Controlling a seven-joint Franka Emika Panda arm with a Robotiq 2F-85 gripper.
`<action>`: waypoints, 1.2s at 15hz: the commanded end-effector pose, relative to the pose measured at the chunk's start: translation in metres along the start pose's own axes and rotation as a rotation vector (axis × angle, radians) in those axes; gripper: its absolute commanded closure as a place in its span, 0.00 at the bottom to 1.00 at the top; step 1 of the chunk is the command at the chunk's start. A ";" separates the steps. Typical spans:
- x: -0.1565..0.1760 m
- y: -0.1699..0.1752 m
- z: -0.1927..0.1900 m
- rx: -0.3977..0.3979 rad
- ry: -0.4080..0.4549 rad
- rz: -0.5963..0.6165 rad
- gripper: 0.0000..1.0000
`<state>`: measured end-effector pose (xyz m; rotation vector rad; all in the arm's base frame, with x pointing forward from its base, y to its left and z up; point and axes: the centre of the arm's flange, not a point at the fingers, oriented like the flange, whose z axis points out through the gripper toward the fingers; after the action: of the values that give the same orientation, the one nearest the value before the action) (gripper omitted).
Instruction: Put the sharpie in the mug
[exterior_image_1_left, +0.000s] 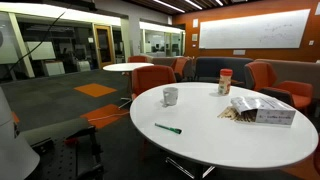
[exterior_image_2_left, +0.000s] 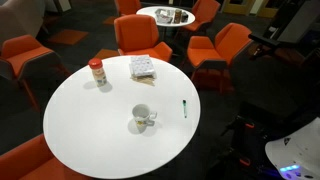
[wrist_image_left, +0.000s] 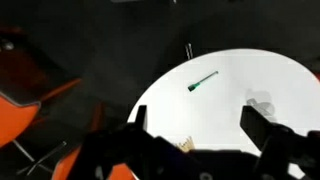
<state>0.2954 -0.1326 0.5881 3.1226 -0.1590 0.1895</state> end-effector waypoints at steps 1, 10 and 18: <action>0.000 0.000 0.000 0.000 0.000 0.000 0.00; 0.007 -0.012 0.018 0.121 0.040 0.115 0.00; 0.051 -0.037 0.105 0.156 0.070 0.284 0.00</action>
<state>0.3392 -0.1099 0.5174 3.2432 -0.5052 0.3237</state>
